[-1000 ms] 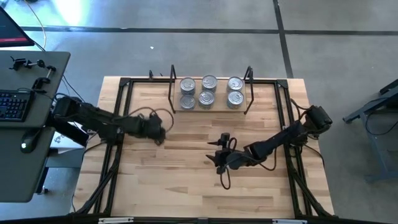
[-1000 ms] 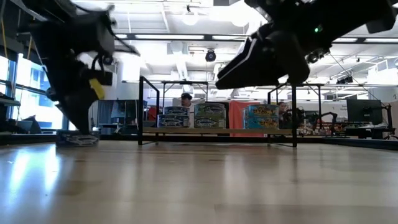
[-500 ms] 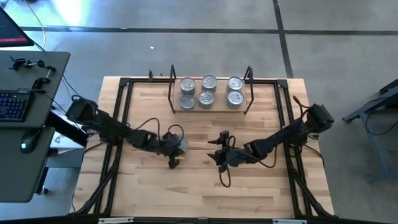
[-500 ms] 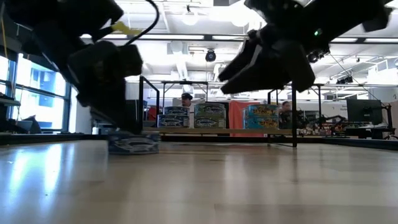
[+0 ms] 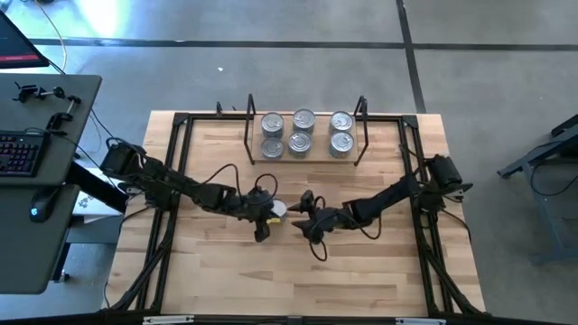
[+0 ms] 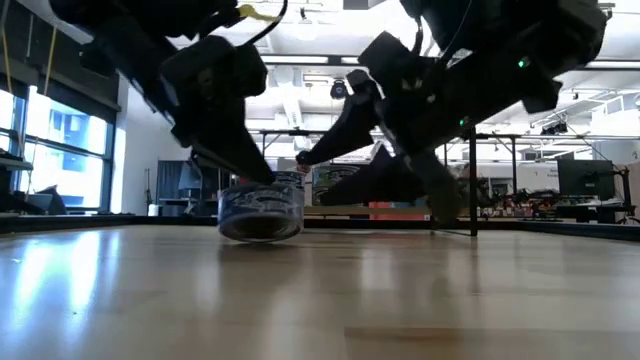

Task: Stack canned seafood by type on shelf
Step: Stack the blue tuna can on top of the bottom blue tuna can on the shelf

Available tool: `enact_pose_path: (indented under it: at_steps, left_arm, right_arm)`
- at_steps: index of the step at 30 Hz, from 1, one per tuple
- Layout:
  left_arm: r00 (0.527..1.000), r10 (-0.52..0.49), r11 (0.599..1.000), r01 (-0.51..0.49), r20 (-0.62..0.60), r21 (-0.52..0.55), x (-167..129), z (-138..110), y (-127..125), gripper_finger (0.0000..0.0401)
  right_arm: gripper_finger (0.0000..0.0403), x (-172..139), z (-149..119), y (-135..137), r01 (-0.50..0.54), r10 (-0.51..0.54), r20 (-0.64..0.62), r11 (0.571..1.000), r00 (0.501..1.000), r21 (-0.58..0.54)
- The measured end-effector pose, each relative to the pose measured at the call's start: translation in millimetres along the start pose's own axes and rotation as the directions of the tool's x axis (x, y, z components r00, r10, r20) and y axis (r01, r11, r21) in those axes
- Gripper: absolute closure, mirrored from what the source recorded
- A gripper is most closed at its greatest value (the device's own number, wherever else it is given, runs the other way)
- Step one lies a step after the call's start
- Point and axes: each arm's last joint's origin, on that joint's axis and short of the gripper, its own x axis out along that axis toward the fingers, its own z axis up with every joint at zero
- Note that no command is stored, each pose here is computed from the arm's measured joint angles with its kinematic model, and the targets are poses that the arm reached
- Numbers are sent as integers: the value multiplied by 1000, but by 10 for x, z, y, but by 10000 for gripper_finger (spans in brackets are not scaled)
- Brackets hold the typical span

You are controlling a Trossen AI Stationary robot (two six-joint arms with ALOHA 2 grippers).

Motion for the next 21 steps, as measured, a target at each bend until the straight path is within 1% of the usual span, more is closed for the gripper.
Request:
enact_pose_path:
  at_steps: [3,6,12,16,18,21]
  left_arm:
    - [1000,-12,1000,12,10,-10,3,63,19,401]
    - [1000,-24,1000,24,19,-5,4,113,32,401]
    - [997,-59,998,59,39,24,-8,220,-11,401]
    - [996,-69,997,67,54,42,-21,271,-42,401]
    - [996,-69,997,66,54,51,-21,272,-42,401]
    - [996,-68,996,64,54,69,-21,272,-42,401]
  right_arm:
    - [135,55,-40,-4,19,-19,1,999,1000,-43]
    - [135,104,-102,-16,26,-27,-17,998,999,-50]
    - [135,154,-185,-56,20,-21,-34,999,999,-36]
    - [137,166,-202,-80,12,-11,-22,1000,1000,14]
    - [151,168,-205,-83,6,-5,-17,998,1000,58]
    - [198,168,-202,-75,-15,15,-2,990,1000,141]
